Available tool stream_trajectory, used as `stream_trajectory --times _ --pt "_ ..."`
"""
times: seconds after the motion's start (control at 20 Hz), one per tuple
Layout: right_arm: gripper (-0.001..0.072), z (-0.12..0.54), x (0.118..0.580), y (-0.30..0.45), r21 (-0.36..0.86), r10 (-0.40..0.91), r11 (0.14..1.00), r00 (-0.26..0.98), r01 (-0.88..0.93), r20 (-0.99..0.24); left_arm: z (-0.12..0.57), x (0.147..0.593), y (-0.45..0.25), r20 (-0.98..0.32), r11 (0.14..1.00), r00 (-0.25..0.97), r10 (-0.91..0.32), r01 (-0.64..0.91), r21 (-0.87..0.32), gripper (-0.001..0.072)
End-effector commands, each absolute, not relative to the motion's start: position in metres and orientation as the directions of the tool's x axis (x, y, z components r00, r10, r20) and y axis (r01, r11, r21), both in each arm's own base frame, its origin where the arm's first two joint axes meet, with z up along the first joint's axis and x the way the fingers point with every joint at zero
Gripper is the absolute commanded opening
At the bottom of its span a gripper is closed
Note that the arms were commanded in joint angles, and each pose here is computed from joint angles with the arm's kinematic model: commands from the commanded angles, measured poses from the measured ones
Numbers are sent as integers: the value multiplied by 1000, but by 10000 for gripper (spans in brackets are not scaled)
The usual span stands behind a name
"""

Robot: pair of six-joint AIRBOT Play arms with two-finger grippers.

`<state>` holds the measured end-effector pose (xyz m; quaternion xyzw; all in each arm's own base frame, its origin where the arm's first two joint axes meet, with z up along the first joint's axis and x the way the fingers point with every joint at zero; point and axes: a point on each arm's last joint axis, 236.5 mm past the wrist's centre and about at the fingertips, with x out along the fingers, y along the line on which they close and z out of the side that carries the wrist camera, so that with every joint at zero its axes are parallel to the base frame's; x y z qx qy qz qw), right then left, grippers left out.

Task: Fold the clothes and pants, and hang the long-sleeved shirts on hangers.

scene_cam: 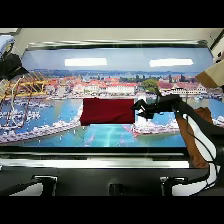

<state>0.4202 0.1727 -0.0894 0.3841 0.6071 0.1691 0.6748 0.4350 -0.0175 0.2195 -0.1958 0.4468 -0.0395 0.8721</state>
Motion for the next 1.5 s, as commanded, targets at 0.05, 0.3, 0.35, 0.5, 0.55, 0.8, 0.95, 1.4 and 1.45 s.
stream_trajectory --times 0.05,0.3,0.35,0.5,0.55,0.8,0.95,1.4,1.45 --pt "160 -104 425 196 716 680 663 222 221 -699 220 435 -17 -763 921 599 -243 -105 -376 18" --pt "25 10 509 153 765 639 636 482 108 -599 220 435 -17 -763 924 599 -242 -99 -371 19" --pt "25 35 528 127 766 609 632 537 116 -584 220 435 -17 -763 924 599 -242 -99 -371 18" --pt "24 88 557 34 739 478 650 661 176 -579 220 435 -17 -763 924 599 -242 -98 -371 19" --pt "24 97 558 3 731 432 646 682 222 -589 220 435 -17 -763 924 599 -242 -98 -371 19" --pt "24 136 519 -134 674 170 581 741 457 -650 220 435 -17 -763 923 599 -242 -99 -371 19" --pt "22 152 473 -194 589 -16 534 704 606 -710 220 435 -17 -763 923 599 -242 -99 -371 19" --pt "22 146 373 -207 409 -61 383 464 828 -884 217 431 -18 -776 923 580 -246 -103 -370 19" --pt "22 141 363 -206 373 -57 369 421 852 -905 216 430 -18 -779 924 576 -248 -102 -369 19"
